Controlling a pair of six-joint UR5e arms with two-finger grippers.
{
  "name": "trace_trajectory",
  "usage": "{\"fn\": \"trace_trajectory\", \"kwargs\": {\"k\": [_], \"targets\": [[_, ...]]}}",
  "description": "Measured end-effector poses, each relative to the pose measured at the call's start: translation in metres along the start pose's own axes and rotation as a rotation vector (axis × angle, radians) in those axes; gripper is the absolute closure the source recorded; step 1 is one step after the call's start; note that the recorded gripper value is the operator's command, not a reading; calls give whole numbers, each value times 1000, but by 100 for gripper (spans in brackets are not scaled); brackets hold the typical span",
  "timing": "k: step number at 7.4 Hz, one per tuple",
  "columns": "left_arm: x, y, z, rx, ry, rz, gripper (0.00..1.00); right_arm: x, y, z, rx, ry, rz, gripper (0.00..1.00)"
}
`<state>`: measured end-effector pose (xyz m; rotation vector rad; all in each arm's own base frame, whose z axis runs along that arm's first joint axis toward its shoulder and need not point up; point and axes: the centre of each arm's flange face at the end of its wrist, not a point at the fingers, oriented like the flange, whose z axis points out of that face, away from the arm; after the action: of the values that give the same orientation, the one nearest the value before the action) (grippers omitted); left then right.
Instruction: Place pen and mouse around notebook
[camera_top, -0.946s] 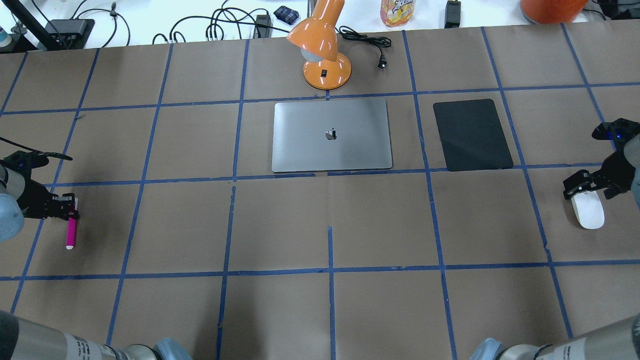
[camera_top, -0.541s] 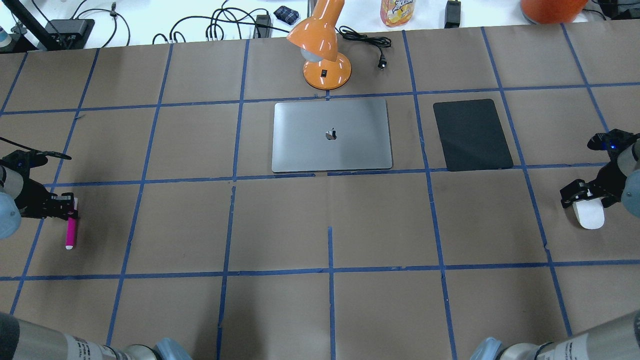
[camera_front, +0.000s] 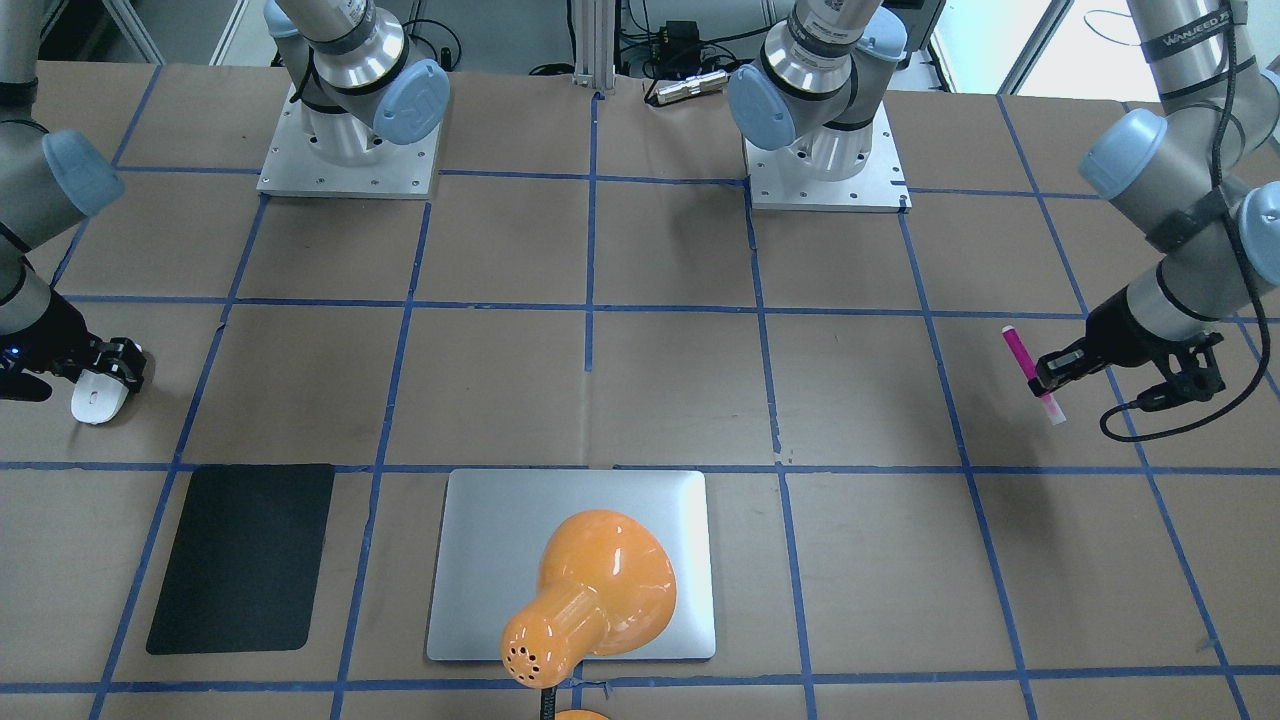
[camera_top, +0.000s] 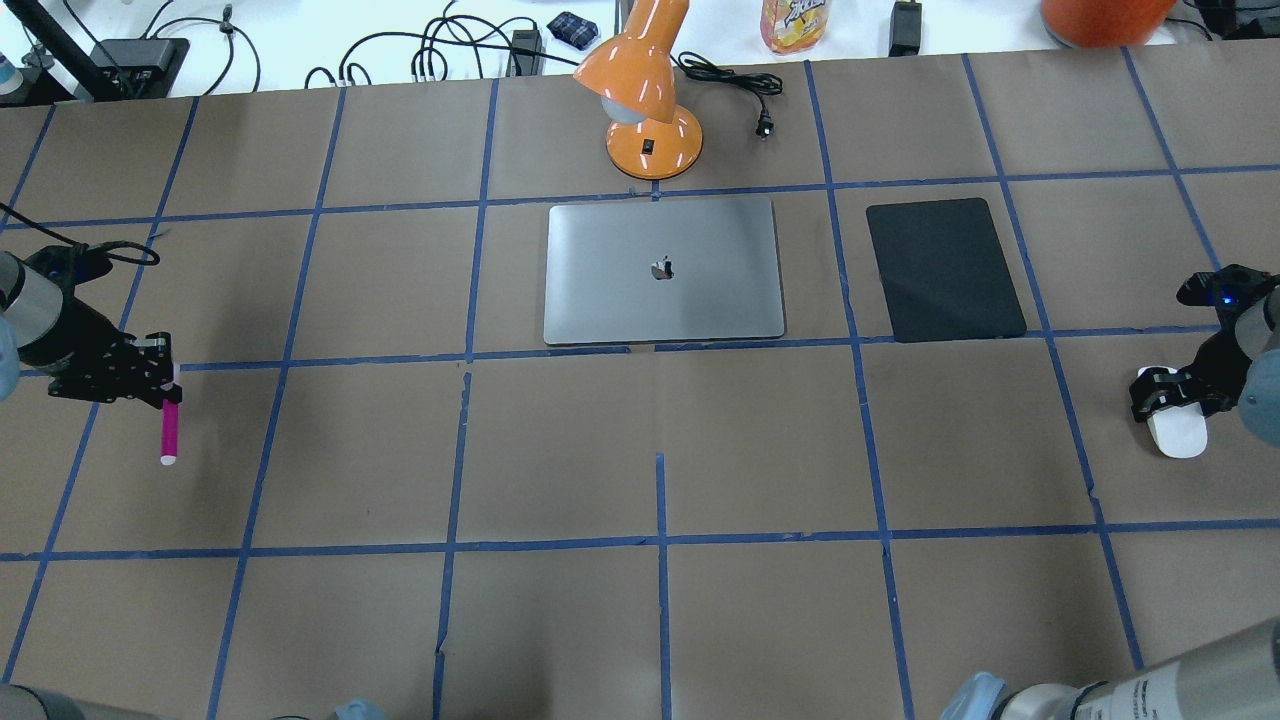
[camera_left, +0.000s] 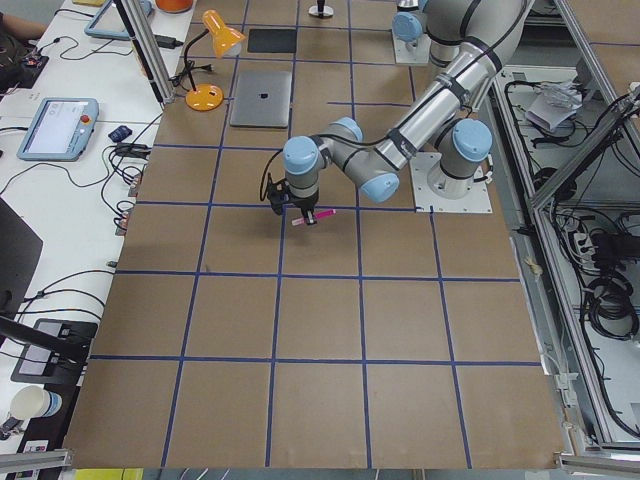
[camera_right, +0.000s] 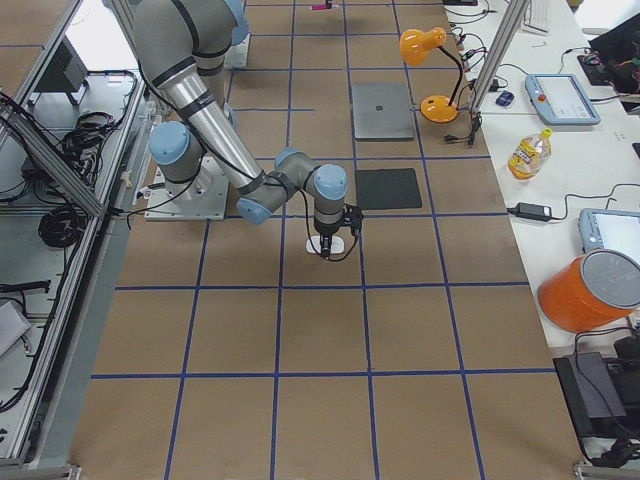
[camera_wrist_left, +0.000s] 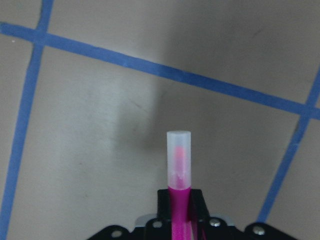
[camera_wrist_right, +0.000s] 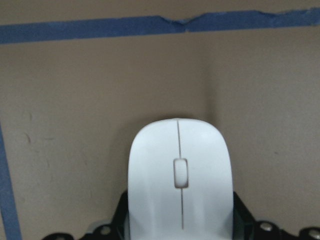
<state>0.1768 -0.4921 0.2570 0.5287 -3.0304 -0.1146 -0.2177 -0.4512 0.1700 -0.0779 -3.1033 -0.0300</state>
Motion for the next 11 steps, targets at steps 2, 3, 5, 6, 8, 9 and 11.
{"fn": "trace_trajectory", "kwargs": {"k": [2, 3, 5, 6, 8, 9, 11], "targets": [[67, 17, -17, -32, -12, -132, 99, -1, -2, -6, 6, 6, 6, 68], [109, 29, -20, -38, -25, -201, 100, -2, -9, -15, 26, 16, 2, 68], [205, 61, -11, -50, -60, -372, 100, -37, -44, -41, 86, 40, -42, 65], [251, 80, -2, -55, -76, -465, 100, -75, -68, -53, 118, 48, -73, 66], [328, 118, 18, -32, -75, -619, 100, -147, -110, -63, 165, 31, -94, 67], [359, 133, 31, -26, -60, -668, 100, -177, -132, -60, 186, -10, -111, 67], [410, 161, 58, -29, -31, -791, 100, -218, -167, -45, 198, -57, -144, 66]]}}
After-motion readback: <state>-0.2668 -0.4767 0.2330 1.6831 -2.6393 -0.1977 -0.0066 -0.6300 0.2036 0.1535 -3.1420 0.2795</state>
